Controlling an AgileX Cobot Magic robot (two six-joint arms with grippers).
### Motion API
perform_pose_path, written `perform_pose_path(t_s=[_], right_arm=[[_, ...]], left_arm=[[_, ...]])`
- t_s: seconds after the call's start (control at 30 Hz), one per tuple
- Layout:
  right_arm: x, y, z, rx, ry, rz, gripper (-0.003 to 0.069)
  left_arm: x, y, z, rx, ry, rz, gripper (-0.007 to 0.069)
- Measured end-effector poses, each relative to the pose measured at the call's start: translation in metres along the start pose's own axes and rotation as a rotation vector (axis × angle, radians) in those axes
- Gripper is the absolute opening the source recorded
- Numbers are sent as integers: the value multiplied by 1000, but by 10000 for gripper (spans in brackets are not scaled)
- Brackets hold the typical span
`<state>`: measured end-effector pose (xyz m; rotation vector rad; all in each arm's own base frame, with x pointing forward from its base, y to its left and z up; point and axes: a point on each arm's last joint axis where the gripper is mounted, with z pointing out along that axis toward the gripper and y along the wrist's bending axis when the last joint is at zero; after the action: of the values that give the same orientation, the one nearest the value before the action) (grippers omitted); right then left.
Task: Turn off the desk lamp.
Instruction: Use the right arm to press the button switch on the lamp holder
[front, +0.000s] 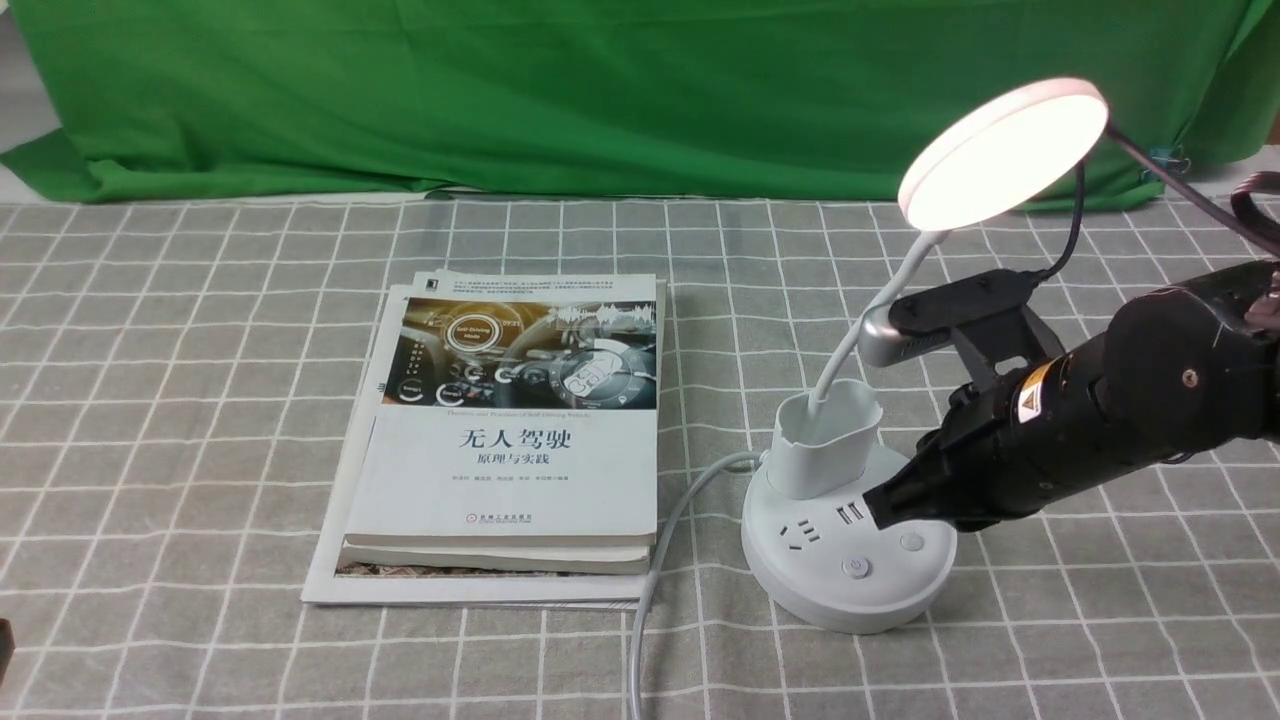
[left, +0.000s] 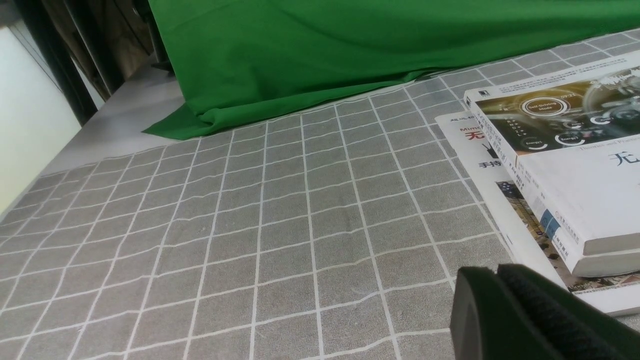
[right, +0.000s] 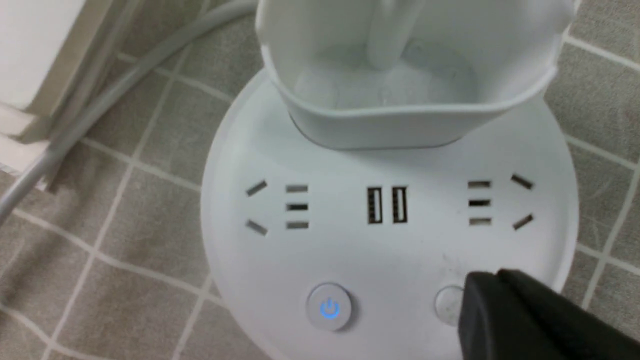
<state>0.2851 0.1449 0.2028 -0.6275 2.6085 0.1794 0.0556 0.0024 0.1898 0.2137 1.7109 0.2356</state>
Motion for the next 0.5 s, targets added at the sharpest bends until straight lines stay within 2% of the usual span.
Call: perform_pose_path(t_s=[0.2,0.5], right_arm=[[7,-1,26,0,84,1,36],[3,0,5,0,34,12,36]], left_arm=[[0,0,0,0,0,0,19],[0,0,0,0,0,0,19]])
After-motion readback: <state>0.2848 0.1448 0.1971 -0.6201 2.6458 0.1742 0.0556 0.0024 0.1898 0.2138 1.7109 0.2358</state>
